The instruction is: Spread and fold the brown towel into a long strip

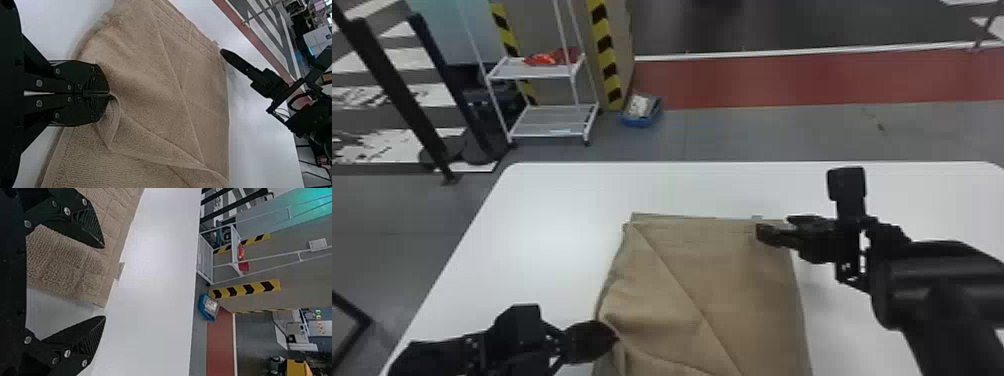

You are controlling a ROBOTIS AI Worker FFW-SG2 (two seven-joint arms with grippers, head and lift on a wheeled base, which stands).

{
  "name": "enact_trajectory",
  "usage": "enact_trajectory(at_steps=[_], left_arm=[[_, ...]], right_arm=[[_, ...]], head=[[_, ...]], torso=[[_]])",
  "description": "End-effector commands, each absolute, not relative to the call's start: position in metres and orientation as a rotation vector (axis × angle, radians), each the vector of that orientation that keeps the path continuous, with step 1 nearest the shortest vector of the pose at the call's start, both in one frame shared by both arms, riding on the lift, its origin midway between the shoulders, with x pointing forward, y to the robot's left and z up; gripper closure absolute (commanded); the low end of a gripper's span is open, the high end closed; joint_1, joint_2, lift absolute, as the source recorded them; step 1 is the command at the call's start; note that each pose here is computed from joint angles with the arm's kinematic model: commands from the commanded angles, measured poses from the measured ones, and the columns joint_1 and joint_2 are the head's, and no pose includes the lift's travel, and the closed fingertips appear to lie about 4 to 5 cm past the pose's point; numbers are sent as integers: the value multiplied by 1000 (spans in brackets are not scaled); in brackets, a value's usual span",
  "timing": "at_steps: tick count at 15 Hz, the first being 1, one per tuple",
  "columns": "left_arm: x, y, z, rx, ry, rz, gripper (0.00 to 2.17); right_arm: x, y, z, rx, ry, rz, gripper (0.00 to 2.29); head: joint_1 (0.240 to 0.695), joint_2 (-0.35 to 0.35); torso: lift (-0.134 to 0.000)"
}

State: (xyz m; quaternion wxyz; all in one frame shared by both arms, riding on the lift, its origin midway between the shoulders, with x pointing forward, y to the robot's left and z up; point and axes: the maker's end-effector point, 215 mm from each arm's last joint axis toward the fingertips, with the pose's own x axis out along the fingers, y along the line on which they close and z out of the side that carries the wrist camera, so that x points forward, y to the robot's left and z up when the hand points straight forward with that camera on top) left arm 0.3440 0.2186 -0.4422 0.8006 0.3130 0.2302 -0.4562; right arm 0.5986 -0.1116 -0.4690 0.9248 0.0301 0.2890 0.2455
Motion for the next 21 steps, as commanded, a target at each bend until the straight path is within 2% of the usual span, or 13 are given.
enact_trajectory(at_steps=[1, 2, 4, 6, 7, 10, 12, 15, 17, 21], left_arm=[[346, 213, -444, 671, 492, -988, 1905], [346, 213, -444, 671, 492, -991, 1905], [346, 212, -443, 671, 490, -991, 1905], [347, 213, -443, 671, 490, -986, 1905], [349, 214, -442, 673, 485, -976, 1905], [367, 222, -435, 669, 452, -885, 1905], [382, 235, -431, 658, 441, -791, 1905], [388, 240, -425, 648, 423, -765, 1905], [392, 239, -421, 630, 402, -745, 1905], [409, 277, -416, 606, 418, -571, 1905]], right_arm=[[599, -106, -470, 31, 598, 517, 552], [602, -107, -472, 18, 605, 514, 768], [602, -110, -476, -4, 618, 506, 1436], [602, -114, -478, 1, 627, 499, 1875], [602, -122, -480, 8, 630, 477, 2010], [600, -181, -475, 111, 597, 348, 2013], [586, -222, -465, 200, 567, 277, 2010], [542, -294, -458, 282, 521, 168, 2010], [512, -323, -462, 274, 516, 117, 2010], [429, -402, -463, 366, 480, -47, 2010]], head=[[695, 126], [695, 126], [695, 126], [695, 122], [695, 120], [695, 108], [695, 66], [695, 20], [695, -50], [695, -133]], torso=[[-112], [-112], [-112], [-112], [-112], [-112], [-112], [-112], [-112], [-112]])
